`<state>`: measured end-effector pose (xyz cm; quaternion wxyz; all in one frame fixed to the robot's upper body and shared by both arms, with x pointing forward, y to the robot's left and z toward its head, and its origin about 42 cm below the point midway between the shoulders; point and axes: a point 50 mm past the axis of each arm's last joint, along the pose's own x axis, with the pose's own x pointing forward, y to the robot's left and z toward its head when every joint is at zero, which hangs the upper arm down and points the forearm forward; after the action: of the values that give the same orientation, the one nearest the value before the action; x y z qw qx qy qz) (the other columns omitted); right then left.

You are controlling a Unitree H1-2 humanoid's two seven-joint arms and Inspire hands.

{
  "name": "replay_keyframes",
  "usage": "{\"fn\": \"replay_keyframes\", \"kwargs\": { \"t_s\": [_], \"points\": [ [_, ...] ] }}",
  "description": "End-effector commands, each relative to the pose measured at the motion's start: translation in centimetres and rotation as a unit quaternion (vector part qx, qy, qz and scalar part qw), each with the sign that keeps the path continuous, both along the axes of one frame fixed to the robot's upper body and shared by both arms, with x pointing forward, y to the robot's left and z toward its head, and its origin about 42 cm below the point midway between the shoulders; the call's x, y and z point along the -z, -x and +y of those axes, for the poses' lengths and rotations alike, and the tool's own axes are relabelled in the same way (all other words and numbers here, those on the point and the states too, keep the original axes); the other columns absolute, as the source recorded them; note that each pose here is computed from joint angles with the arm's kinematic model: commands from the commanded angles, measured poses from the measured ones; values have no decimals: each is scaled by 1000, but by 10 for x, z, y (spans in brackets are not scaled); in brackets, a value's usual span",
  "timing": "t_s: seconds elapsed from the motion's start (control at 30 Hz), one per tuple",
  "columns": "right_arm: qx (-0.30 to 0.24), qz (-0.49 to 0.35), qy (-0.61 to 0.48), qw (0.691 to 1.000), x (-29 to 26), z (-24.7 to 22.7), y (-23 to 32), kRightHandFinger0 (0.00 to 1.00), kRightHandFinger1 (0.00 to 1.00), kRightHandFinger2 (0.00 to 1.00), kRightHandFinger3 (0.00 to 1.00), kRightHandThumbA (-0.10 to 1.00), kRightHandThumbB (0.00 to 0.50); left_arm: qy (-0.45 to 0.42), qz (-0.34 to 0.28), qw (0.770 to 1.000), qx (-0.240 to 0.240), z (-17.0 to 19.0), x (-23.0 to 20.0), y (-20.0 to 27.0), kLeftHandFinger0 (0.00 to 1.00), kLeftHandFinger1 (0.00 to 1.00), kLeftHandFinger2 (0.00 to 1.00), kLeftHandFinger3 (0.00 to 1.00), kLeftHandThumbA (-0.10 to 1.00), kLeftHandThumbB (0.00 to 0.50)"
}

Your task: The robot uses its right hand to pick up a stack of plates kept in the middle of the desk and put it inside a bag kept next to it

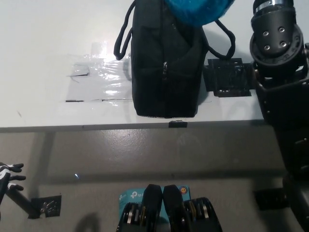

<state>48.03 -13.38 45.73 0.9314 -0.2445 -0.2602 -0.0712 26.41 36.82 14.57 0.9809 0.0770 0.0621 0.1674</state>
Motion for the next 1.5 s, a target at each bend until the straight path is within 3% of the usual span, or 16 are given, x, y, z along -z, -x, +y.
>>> {"fn": "replay_keyframes", "kwargs": {
  "t_s": [0.0, 0.17, 0.23, 0.27, 0.33, 0.47, 0.57, 0.7, 0.8, 0.9, 1.03, 1.13, 1.27, 1.37, 1.43, 1.47],
  "points": [
    [45, -78, 63, 994, -40, 8, 14, 0, 0, 193, 3, -100, 270, -31, -33, 999, 0, 3, -17, -1, 374, 461, 581, 647, 600, 0],
    [55, -84, 68, 993, -35, 7, 22, 0, 0, 143, 67, -100, 278, -32, -34, 999, 3, 3, -17, -2, 387, 471, 586, 663, 611, 0],
    [49, -83, 71, 993, -30, 15, 25, 0, 0, 103, 214, -100, 308, -34, -34, 999, 1, 5, -18, 0, 386, 466, 578, 653, 611, 0],
    [44, -77, 72, 993, -26, 20, 27, 0, 0, 96, 234, -100, 269, -33, -32, 999, 0, 4, -18, 0, 394, 470, 578, 650, 613, 0],
    [43, -70, 75, 994, -24, 24, 27, 0, 0, 111, 139, -100, 218, -34, -33, 999, 1, 4, -18, 0, 398, 472, 579, 648, 615, 0],
    [34, -49, 86, 995, -17, 40, 26, 0, 0, 239, 0, -100, 263, -30, -35, 999, -1, 5, -17, -1, 385, 457, 571, 653, 574, 0],
    [29, -37, 89, 995, -14, 52, 23, 0, 0, 286, 206, -100, 300, -31, -35, 999, -1, 6, -16, -1, 375, 449, 565, 645, 571, 0],
    [21, -17, 114, 993, -18, 68, 14, 0, 0, 321, 21, -100, 271, -23, -34, 999, 1, 2, -13, -3, 380, 459, 573, 651, 598, 0],
    [33, -11, 132, 991, -20, 75, 5, 0, 0, 344, 300, -100, 313, -23, -34, 999, 0, 0, -13, -3, 367, 443, 573, 653, 585, 0],
    [46, 3, 148, 988, -16, 72, -3, 0, 0, 255, 327, -100, 299, -26, -34, 999, 1, 0, -14, -2, 331, 411, 551, 622, 578, 0],
    [71, 19, 168, 983, -6, 62, -13, 0, 0, 147, 24, -100, 256, -28, -36, 999, 6, -1, -14, -4, 366, 450, 570, 646, 614, 0],
    [89, 40, 174, 980, 4, 57, -21, 0, 0, 305, 77, -100, 302, -26, -36, 999, 5, -1, -14, -3, 355, 429, 551, 648, 611, 0],
    [106, 64, 195, 973, 20, 50, -30, 0, 31, 371, 152, -100, 349, -27, -38, 999, 6, -3, -14, -2, 341, 422, 553, 631, 590, 0],
    [121, 96, 232, 960, 26, 53, -38, 0, 56, 390, 465, -100, 175, -30, -36, 999, 6, -2, -12, -2, 370, 450, 566, 622, 605, 0],
    [126, 108, 246, 955, 27, 56, -42, 0, 65, 411, 612, -100, 135, -26, -35, 999, 6, -3, -13, -2, 373, 451, 566, 625, 607, 0],
    [126, 121, 252, 952, 28, 57, -45, 0, 29, 378, 561, -100, 89, -24, -35, 999, 4, -3, -13, -1, 379, 455, 565, 631, 599, 0]
  ]
}}
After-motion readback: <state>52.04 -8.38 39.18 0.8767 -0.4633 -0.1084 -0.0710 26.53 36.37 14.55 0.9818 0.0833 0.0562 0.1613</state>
